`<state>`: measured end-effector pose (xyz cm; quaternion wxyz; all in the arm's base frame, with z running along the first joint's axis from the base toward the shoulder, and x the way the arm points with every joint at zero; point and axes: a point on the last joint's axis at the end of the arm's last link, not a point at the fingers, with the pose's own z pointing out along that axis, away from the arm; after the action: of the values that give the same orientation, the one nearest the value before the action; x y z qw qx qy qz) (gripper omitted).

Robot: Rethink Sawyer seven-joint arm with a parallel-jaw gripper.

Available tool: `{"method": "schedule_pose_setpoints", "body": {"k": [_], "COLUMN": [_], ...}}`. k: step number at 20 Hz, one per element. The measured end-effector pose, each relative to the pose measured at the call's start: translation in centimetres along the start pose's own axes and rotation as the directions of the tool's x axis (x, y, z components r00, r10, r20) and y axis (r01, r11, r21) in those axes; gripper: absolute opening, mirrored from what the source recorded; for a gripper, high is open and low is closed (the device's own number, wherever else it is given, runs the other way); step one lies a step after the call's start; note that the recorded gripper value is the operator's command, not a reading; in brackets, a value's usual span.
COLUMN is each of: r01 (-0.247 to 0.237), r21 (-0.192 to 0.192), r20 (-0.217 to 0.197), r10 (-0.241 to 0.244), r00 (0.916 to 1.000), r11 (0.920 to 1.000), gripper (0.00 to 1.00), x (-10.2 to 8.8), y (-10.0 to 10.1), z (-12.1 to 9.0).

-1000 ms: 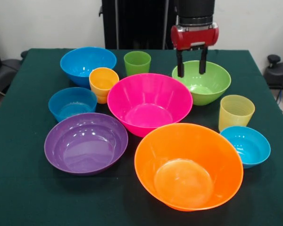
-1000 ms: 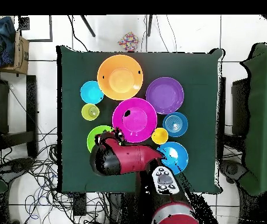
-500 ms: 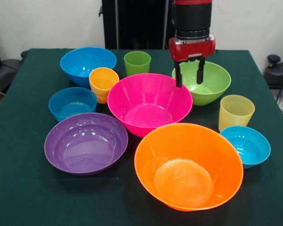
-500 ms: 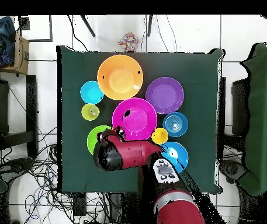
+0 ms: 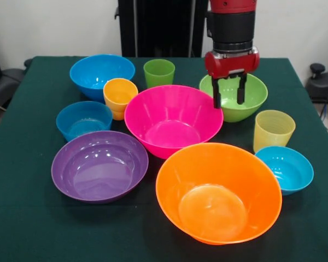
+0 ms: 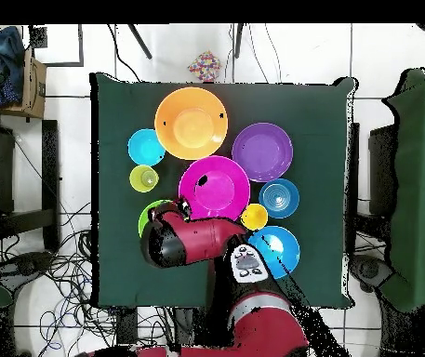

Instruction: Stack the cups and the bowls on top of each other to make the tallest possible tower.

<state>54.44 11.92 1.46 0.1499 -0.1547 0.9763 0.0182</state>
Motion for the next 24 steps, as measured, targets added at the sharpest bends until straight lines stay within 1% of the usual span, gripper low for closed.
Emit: {"method": "schedule_pose_setpoints", "body": {"k": [3,8,10,14,19,22,23,24], "r01": [0.023,0.044,0.057,0.058,0.047,0.022,0.017,-0.002], "r21": [0.003,0.011,0.019,0.022,0.024,0.021,0.021,0.024], "r20": [0.01,0.028,0.04,0.048,0.056,0.08,0.083,0.098], "r10": [-0.023,-0.044,-0.057,-0.059,-0.048,-0.023,-0.019,-0.001], "r00": [0.9997,0.9986,0.9976,0.9971,0.9973,0.9966,0.9963,0.9952], "r11": [0.9997,0.999,0.9982,0.9981,0.9986,0.9995,0.9996,0.9997], "gripper": [1.0,1.0,1.0,1.0,1.0,1.0,1.0,1.0], "x": [-0.5,-1.6,-2.4,-2.9,-3.2,-3.9,-4.1,-4.8], "y": [0.9,1.5,1.7,1.6,0.5,-1.3,-1.5,-2.7], "z": [0.8,2.0,2.8,3.3,3.2,2.7,2.6,2.0]}}
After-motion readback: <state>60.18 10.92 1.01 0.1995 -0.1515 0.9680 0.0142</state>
